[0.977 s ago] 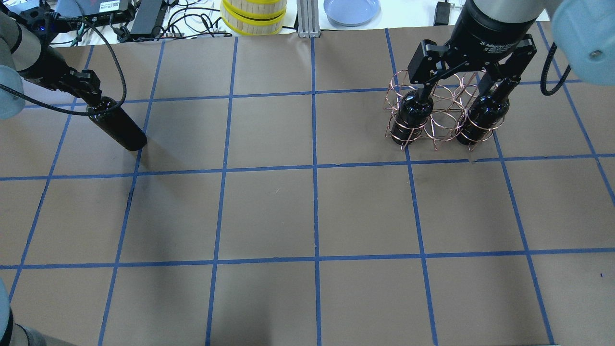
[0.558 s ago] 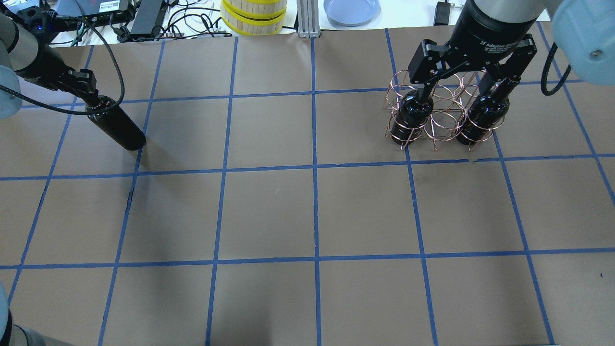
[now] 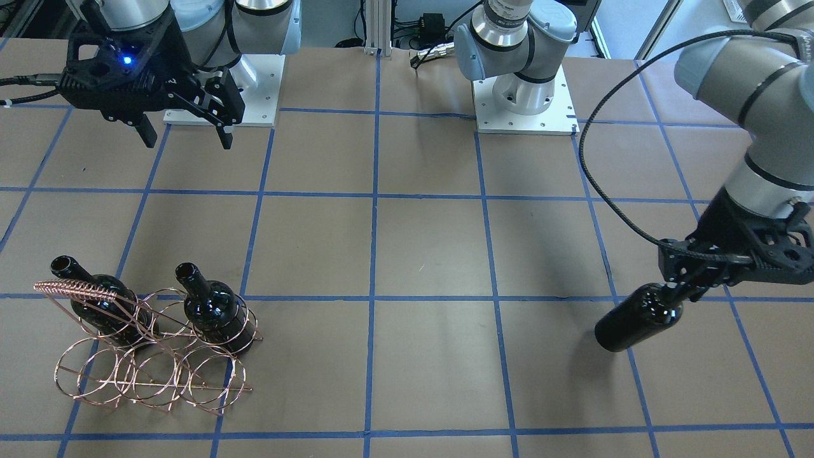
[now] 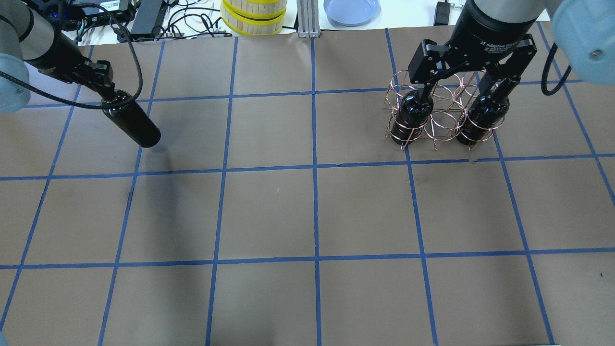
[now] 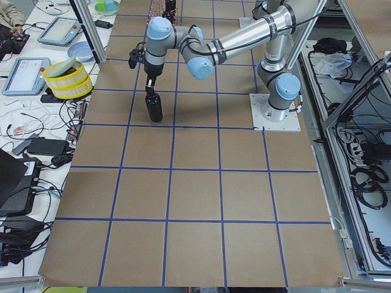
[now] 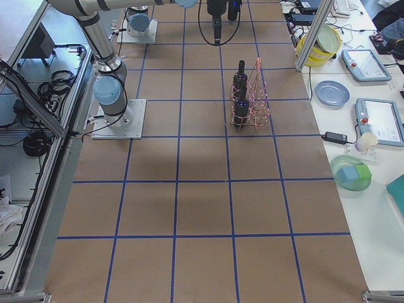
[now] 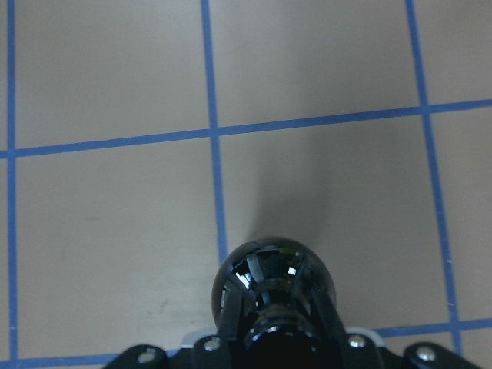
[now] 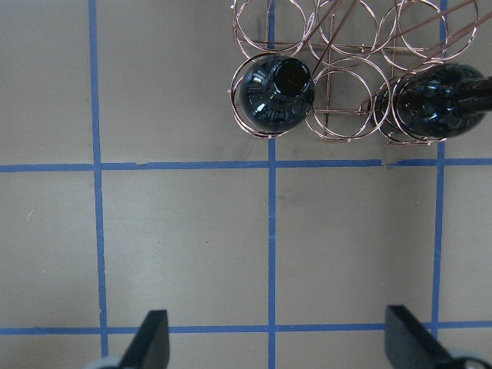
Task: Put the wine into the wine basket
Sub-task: 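Carry the upright bottle with the left gripper toward the table center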
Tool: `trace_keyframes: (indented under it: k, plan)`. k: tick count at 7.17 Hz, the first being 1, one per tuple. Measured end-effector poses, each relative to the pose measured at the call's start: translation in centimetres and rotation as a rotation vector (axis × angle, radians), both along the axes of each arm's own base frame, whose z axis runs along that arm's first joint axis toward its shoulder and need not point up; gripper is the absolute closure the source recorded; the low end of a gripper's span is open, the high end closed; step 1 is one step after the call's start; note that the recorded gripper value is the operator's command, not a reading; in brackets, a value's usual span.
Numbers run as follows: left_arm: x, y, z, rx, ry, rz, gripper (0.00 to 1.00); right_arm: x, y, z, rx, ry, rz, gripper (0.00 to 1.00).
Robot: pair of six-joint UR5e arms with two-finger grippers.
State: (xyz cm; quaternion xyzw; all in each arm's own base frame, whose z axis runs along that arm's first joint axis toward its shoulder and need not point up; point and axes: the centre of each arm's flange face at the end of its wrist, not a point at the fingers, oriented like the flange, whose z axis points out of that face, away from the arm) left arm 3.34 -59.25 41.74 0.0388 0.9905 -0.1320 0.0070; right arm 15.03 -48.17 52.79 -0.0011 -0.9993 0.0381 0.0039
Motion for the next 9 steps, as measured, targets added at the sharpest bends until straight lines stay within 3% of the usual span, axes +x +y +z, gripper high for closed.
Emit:
trace_keyframes:
  k: [2, 4, 7, 9]
  plan:
    - [-10.7, 2.8, 2.5, 0.013, 0.053, 0.021, 0.98, 0.0, 0.0, 0.0, 0.000, 0.000, 0.000, 0.00]
    - [-21.2, 8.4, 3.4, 0.026, 0.093, -0.017, 1.00, 0.0, 0.0, 0.0, 0.000, 0.001, 0.001, 0.00]
    - [-30.9, 16.4, 1.2, 0.064, 0.094, -0.087, 1.00, 0.0, 0.0, 0.0, 0.000, 0.002, 0.001, 0.00]
    - [-34.7, 19.2, -0.8, 0.062, 0.066, -0.087, 1.00, 0.0, 0.0, 0.0, 0.000, 0.001, 0.001, 0.00]
